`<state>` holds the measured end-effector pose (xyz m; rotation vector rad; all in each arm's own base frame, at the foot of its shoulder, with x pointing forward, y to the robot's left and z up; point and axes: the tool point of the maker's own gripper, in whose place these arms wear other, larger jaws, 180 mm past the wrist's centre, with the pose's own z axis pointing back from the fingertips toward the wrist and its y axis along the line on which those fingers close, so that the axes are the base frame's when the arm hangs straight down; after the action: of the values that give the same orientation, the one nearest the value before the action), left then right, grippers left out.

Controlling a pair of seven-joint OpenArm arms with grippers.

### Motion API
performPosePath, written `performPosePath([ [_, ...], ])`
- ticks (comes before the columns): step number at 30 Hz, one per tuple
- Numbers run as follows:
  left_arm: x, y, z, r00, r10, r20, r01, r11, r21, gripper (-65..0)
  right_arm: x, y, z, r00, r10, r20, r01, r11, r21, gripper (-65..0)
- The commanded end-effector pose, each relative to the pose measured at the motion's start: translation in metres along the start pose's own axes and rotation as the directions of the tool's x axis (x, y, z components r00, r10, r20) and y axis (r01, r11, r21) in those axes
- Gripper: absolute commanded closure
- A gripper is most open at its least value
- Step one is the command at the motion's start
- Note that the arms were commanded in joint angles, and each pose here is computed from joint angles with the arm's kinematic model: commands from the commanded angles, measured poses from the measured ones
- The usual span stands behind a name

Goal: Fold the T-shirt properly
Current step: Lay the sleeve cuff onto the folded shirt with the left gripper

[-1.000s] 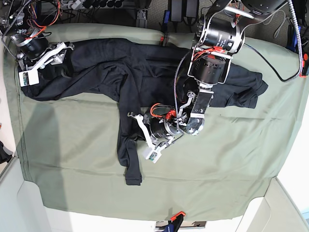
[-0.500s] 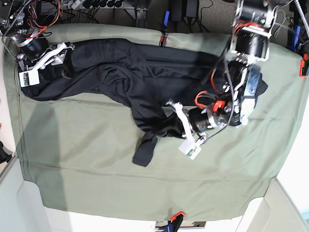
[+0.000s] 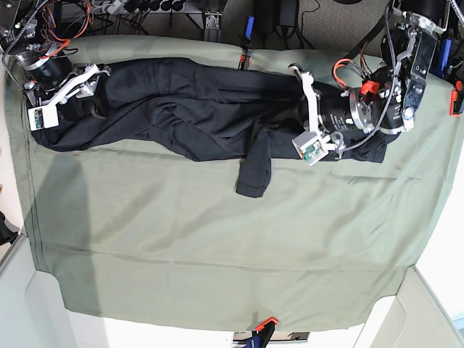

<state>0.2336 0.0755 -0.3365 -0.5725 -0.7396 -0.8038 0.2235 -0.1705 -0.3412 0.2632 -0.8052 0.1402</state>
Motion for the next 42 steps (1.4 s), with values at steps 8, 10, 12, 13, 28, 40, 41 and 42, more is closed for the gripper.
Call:
performPosePath([
  [8,-0.001,-0.014,0.003,0.999,0.027,0.023,-0.026,0.999,-0.041,0.0,0.013,-0.001,0.004,0.998,0.026,0.052,-0.026,1.000,-0.006,-39.9],
  [10,-0.001,-0.011,0.003,1.000,0.013,0.022,-0.012,1.000,-0.026,-12.2,0.014,-0.001,0.004,0.998,0.026,0.055,-0.026,1.000,-0.006,-39.9],
  [12,-0.003,-0.008,0.003,1.000,-0.004,0.013,0.004,1.000,-0.008,-31.6,0.014,-0.001,0.004,0.998,0.026,0.058,-0.026,1.000,-0.006,-39.9],
  [13,-0.002,-0.007,0.003,1.000,-0.009,0.014,0.009,1.000,-0.002,-37.8,0.014,-0.001,0.004,0.998,0.027,0.058,-0.026,1.000,-0.006,-39.9],
  [28,0.061,0.095,-0.035,0.978,0.028,0.206,-0.091,0.948,0.304,-39.1,0.013,-0.001,0.004,0.998,0.026,0.054,-0.025,1.000,-0.007,-39.9],
  [40,0.028,0.106,-0.064,0.987,0.102,0.127,-0.138,0.938,0.318,-39.1,0.014,-0.001,0.004,0.998,0.025,0.054,-0.025,1.000,-0.006,-39.9],
  [41,0.028,0.107,-0.065,0.988,0.096,0.119,-0.130,0.937,0.325,-39.1,0.014,-0.001,0.004,0.998,0.025,0.054,-0.025,1.000,-0.006,-39.9],
  [42,0.030,0.106,-0.067,0.988,0.093,0.123,-0.129,0.937,0.325,-39.1,0.013,-0.001,0.004,0.998,0.025,0.054,-0.025,1.000,-0.006,-39.9],
])
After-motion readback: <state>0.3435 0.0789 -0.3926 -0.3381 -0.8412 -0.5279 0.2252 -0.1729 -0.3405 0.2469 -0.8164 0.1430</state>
